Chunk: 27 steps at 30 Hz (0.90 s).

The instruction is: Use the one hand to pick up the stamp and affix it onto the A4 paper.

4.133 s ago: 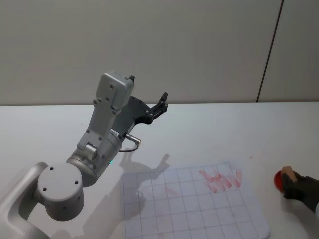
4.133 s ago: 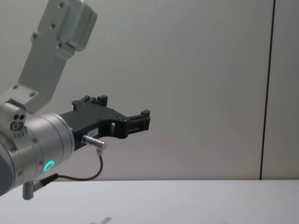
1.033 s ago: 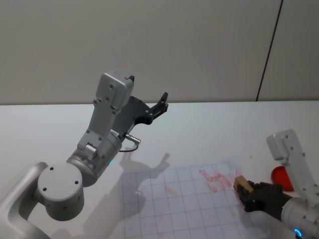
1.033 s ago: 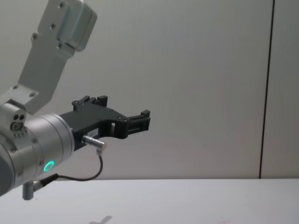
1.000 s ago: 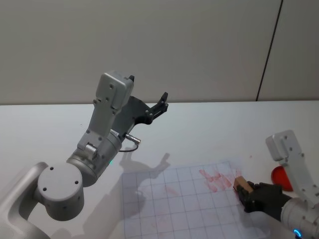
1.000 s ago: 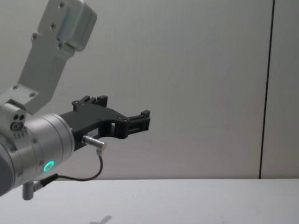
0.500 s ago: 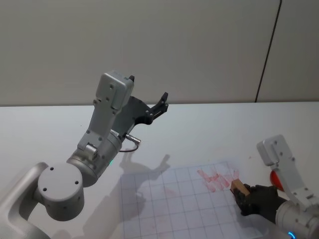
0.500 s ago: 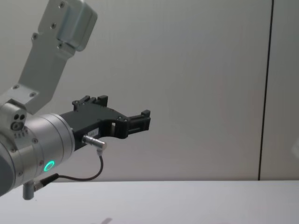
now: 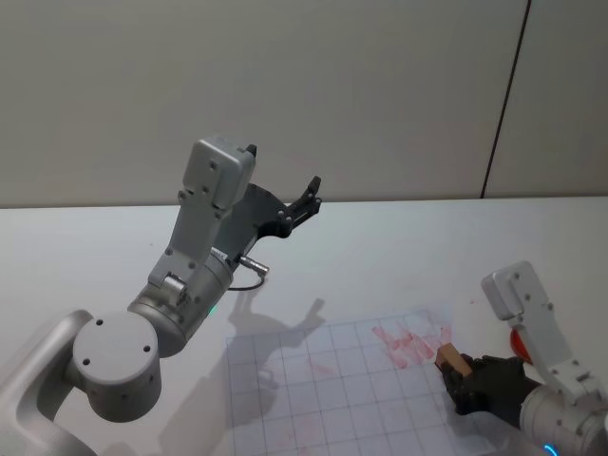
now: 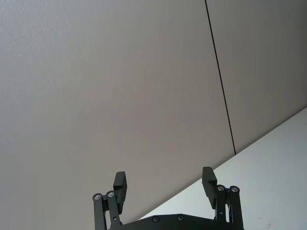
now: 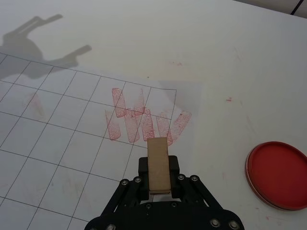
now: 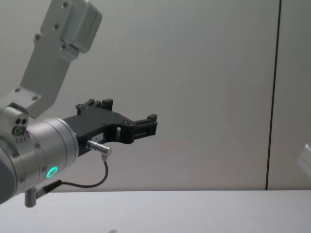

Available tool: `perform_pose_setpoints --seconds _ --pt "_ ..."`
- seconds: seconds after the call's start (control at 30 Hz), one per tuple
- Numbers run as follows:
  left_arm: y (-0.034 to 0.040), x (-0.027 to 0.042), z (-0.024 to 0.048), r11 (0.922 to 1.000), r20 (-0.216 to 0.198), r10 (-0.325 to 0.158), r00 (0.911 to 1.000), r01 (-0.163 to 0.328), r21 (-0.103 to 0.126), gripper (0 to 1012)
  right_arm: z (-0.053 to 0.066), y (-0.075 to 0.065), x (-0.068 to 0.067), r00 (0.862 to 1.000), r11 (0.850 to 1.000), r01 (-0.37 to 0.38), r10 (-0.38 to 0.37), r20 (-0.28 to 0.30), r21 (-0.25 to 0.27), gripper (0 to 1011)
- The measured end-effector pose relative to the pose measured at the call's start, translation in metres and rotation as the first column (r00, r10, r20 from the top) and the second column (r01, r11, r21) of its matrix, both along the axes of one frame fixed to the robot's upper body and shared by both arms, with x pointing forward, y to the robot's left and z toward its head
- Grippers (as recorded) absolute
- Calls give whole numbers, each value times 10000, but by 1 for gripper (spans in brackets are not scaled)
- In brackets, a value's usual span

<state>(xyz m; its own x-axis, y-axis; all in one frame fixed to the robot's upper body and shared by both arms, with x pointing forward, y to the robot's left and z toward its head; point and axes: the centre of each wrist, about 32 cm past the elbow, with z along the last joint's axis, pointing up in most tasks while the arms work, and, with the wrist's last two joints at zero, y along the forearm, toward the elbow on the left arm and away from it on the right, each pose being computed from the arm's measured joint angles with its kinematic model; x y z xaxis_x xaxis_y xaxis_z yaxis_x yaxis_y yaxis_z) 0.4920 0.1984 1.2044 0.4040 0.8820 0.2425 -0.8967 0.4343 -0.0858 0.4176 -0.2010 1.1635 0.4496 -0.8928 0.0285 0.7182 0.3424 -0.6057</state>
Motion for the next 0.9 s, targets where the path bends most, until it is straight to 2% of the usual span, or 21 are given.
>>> perform_pose_setpoints --seconds 0.37,0.53,0.73,0.9 --pt "0 0 0 10000 0 0 10000 0 0 1001 -13 5 6 10000 10000 -9 9 -72 32 219" --pt "0 0 0 10000 1 0 10000 0 0 1001 -6 -4 5 10000 9999 -8 7 93 164 218" --pt "0 0 0 10000 0 0 10000 0 0 1001 55 -16 -5 9985 9990 -42 17 541 448 218" --pt "0 0 0 10000 0 0 10000 0 0 1001 211 -50 -2 9900 9965 10 -127 1402 834 218"
